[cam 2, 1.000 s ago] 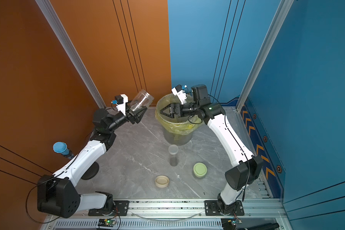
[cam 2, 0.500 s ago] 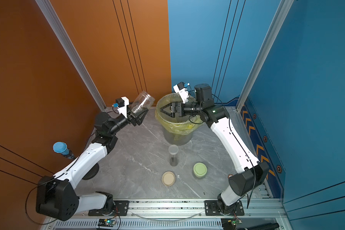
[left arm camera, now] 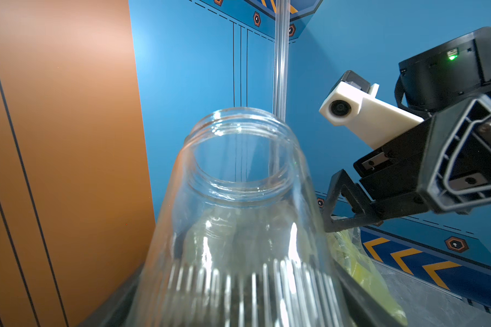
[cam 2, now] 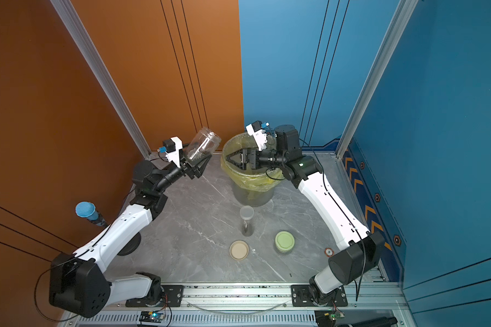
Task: Empty moldy tea leaves from jars
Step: Adjust the jar.
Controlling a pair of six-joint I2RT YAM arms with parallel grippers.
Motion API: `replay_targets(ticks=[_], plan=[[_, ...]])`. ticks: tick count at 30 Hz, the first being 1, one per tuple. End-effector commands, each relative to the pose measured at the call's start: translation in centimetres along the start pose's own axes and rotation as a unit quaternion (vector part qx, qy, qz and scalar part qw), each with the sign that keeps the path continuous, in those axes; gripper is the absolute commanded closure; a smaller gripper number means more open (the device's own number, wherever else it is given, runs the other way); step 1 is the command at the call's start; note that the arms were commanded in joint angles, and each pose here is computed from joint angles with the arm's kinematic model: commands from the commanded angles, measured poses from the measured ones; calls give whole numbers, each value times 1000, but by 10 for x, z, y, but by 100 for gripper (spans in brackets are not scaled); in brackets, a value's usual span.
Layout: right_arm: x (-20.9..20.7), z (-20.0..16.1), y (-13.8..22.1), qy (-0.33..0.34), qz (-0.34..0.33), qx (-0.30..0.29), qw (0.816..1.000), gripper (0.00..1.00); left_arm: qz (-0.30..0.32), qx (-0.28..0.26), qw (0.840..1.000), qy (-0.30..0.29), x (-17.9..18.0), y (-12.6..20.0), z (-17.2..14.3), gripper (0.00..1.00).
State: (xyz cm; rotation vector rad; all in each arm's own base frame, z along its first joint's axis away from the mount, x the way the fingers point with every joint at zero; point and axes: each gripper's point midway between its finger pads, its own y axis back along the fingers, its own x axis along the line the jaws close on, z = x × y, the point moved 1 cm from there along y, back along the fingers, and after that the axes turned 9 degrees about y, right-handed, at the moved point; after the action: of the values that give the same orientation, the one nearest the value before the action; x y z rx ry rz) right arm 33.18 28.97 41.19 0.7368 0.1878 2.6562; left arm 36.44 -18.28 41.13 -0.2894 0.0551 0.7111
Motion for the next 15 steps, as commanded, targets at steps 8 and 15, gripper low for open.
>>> replay_targets(ticks=[8,15], plan=[[12,27,24,48,-44,-69,996,0,-34,-77,996,-17,-26,-3,69,74],[37,49,17,-6,-16,-204,979,0,-39,-78,996,-15,-33,-11,68,75]])
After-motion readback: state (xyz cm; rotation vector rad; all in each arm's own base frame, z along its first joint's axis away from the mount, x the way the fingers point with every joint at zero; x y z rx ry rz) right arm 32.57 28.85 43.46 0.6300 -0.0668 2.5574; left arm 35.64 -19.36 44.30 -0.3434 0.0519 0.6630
